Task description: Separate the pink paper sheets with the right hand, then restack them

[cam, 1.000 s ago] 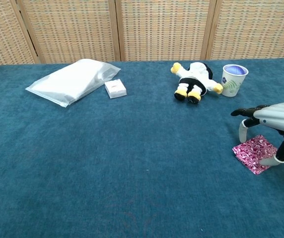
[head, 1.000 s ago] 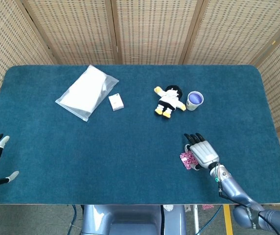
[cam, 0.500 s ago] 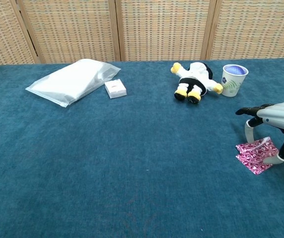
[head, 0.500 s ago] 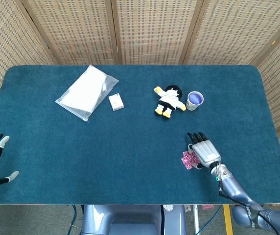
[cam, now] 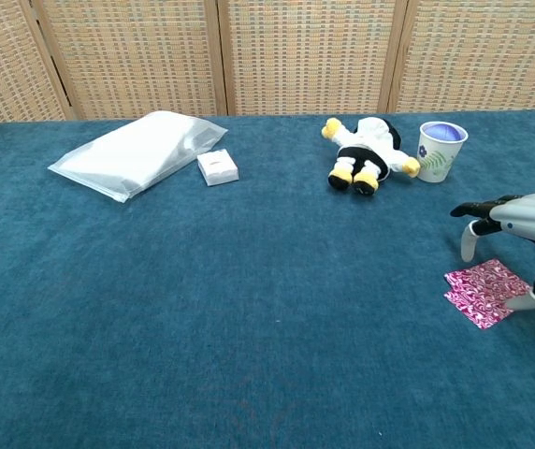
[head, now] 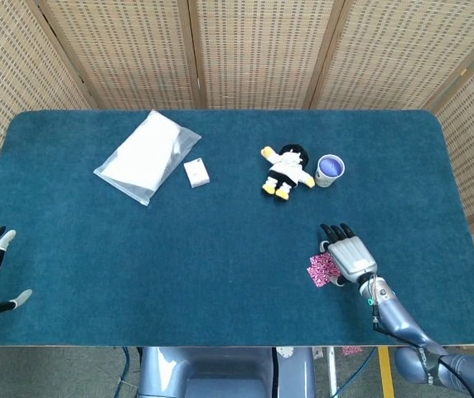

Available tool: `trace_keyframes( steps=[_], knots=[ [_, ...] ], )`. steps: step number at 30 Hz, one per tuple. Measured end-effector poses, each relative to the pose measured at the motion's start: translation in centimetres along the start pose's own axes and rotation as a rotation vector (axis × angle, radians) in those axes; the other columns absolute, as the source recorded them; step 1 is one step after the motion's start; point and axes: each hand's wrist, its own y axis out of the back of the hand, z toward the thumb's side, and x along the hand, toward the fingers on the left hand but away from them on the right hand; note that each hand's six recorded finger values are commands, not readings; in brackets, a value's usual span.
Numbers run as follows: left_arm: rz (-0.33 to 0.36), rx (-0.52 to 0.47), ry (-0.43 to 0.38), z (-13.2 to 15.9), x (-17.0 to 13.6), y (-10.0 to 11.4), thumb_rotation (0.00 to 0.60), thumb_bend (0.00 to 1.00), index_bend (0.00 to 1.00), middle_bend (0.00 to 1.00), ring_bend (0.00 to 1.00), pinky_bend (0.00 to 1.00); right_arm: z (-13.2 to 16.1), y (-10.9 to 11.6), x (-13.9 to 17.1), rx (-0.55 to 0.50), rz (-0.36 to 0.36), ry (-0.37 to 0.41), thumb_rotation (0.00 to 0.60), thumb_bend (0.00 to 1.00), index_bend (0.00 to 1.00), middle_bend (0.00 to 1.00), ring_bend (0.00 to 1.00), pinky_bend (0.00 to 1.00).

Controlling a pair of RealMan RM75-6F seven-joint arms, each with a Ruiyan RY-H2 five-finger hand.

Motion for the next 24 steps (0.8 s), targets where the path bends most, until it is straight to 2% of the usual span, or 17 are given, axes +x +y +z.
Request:
trace_keyframes(
  steps=[10,15,20,24],
  knots=[
    [0.0,-0.001,0.0,0.0,0.0,0.0,0.6,0.0,0.0,0.0,0.0,0.0,-0.1,0.3,0.5,-0.005,0.0,-0.002,0.6,0.23,0.29,0.0,0.0,0.0],
    [-0.001,-0.005,-0.002,0.0,0.0,0.0,0.6,0.0,0.0,0.0,0.0,0.0,-0.7,1.7,1.9,-0.03,-0.029,-0.004,0.6,0.21,0.29,0.0,0.0,0.0],
    [-0.005,-0.014,-0.006,0.0,0.0,0.0,0.6,0.0,0.0,0.0,0.0,0.0,-2.4,3.7,4.3,-0.06,-0.122,-0.02,0.6,0.17,0.27,0.0,0.0,0.0],
    [-0.005,-0.017,-0.008,0.0,-0.1,0.0,0.6,0.0,0.0,0.0,0.0,0.0,-4.0,4.7,6.9,-0.106,-0.248,-0.045,0.6,0.05,0.2,0.0,0.0,0.0]
  ],
)
